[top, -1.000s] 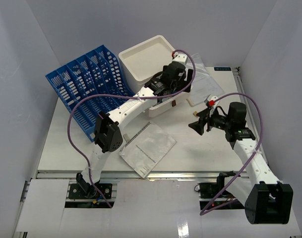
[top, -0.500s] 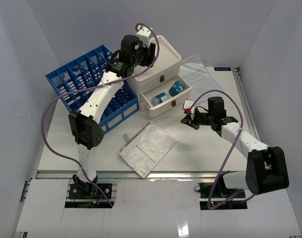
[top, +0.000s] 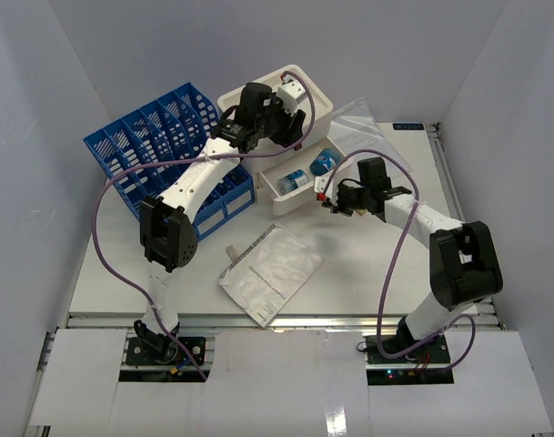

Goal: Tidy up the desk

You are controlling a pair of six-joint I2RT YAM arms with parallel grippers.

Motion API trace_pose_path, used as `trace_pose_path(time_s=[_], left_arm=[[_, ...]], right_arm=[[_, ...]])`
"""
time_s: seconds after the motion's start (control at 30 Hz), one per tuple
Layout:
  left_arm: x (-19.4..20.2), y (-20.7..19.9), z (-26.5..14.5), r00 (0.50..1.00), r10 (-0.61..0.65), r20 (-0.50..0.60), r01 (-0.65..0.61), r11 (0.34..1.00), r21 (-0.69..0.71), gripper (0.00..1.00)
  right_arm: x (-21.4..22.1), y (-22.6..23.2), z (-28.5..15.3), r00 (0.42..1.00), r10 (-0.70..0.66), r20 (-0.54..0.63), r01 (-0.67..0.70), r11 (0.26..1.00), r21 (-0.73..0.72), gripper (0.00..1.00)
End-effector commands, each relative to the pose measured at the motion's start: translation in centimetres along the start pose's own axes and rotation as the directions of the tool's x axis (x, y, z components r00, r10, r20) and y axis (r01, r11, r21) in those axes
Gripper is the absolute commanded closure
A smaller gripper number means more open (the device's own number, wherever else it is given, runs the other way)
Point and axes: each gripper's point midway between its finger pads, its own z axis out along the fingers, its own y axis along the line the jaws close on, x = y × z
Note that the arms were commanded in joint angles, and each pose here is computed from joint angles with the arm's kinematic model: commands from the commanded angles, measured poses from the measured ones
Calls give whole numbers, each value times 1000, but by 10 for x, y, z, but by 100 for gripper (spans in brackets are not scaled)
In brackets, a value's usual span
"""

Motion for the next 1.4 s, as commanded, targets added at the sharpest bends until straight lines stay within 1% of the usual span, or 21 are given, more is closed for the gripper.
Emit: trace_pose_path(time_s=[0.0,0.2,0.37,0.47,0.6,0.73,0.93,1.07,1.13,1.23,1.37], left_arm=[[31,-5,1,996,17,-83,-14,999,39,37],[43,-13,9,995,12,-104,-3,996,86,43],[63,-20,14,990,3,-144,15,992,126,52],[74,-26,18,987,-1,-161,26,988,152,56],[79,-31,22,986,-12,-166,42,982,182,59],[81,-33,25,985,-14,-169,48,980,195,59],[96,-34,31,979,-15,-201,57,977,203,60],[97,-33,35,979,-22,-203,64,977,202,61],[95,-32,36,980,-20,-197,60,978,200,61],[89,-32,39,982,-22,-185,60,978,201,62],[86,-32,42,983,-34,-178,72,975,209,62]], right_arm=[[-28,-47,15,998,-60,36,55,991,125,92],[-66,-93,31,992,-38,118,7,967,255,92],[-91,-122,38,972,29,233,-113,928,355,92],[-96,-132,45,964,43,261,-150,901,407,92],[-95,-146,54,964,31,265,-159,863,479,92],[-90,-169,54,965,13,262,-166,805,570,92],[-86,-199,54,972,-40,233,-128,738,662,92],[-86,-217,46,974,-74,215,-107,686,720,92],[-87,-224,35,971,-87,222,-111,661,742,92],[-87,-229,18,963,-106,246,-117,658,744,92],[-89,-233,6,956,-145,256,-90,684,724,92]])
